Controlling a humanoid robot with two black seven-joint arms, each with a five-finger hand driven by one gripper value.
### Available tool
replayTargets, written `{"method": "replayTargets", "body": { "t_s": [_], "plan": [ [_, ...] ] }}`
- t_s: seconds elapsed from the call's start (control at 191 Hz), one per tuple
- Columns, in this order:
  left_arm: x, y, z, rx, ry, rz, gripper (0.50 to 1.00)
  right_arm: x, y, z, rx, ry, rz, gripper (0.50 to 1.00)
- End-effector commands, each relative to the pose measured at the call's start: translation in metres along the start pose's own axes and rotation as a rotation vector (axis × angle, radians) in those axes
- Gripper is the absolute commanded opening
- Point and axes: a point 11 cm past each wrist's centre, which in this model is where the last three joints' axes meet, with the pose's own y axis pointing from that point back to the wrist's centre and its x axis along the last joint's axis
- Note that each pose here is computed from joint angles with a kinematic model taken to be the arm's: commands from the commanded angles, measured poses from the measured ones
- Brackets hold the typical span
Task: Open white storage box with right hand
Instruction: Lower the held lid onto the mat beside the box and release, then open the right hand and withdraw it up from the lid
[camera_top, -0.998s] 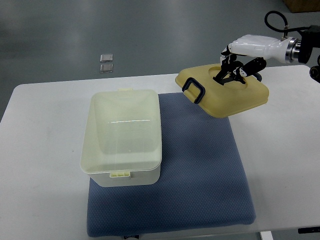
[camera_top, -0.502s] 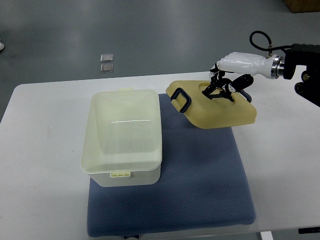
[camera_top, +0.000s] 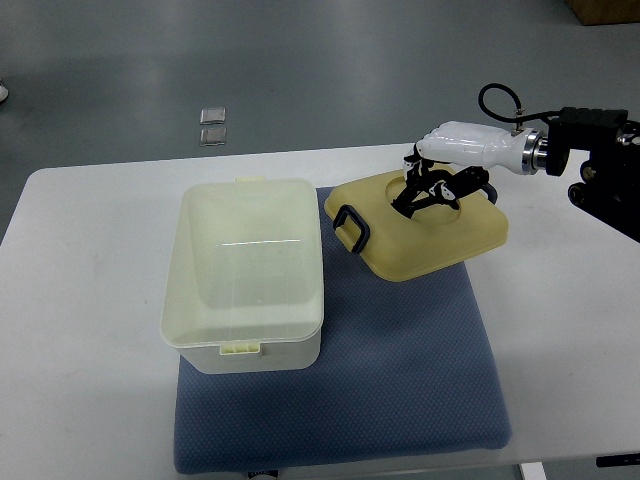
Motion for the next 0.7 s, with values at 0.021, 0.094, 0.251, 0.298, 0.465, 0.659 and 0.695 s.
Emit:
{"method": "replayTargets", "body": {
  "t_s": [0.021, 0.094, 0.251, 0.298, 0.465, 0.659, 0.695],
  "plan": [
    [0.0001, 0.0, -0.0004, 0.001, 0.0, 0.001, 1.0, -0.0056, -0.0063, -0.0059, 0.017, -0.024, 0.004, 0.605],
    [-0.0001, 0.0, 0.0005, -0.001, 0.0, 0.0, 1.0, -0.0053, -0.0068, -0.0063, 0.018, -0.031, 0.009, 0.672],
    [0.0001, 0.0, -0.0004, 0.001, 0.0, 0.001, 1.0, -0.0062, -0.0109, -0.0108, 0.031, -0.045, 0.016, 0.758],
    [0.0001, 0.0, -0.0004, 0.001, 0.0, 0.001, 1.0, -0.0063, -0.0143, -0.0141, 0.04, -0.048, 0.017, 0.786],
    [-0.0001, 0.0, -0.0004, 0.001, 0.0, 0.0, 1.0, -0.0036, -0.0119, -0.0123, 0.036, -0.047, 0.025, 0.901],
    [-0.0001, 0.0, -0.0004, 0.001, 0.0, 0.0, 1.0, 0.0, -0.0095, -0.0142, 0.045, -0.056, -0.006, 0.905],
    [-0.0001, 0.0, 0.0005, -0.001, 0.0, 0.0, 1.0, -0.0015, -0.0075, -0.0129, 0.042, -0.073, -0.034, 0.905]
  ]
}}
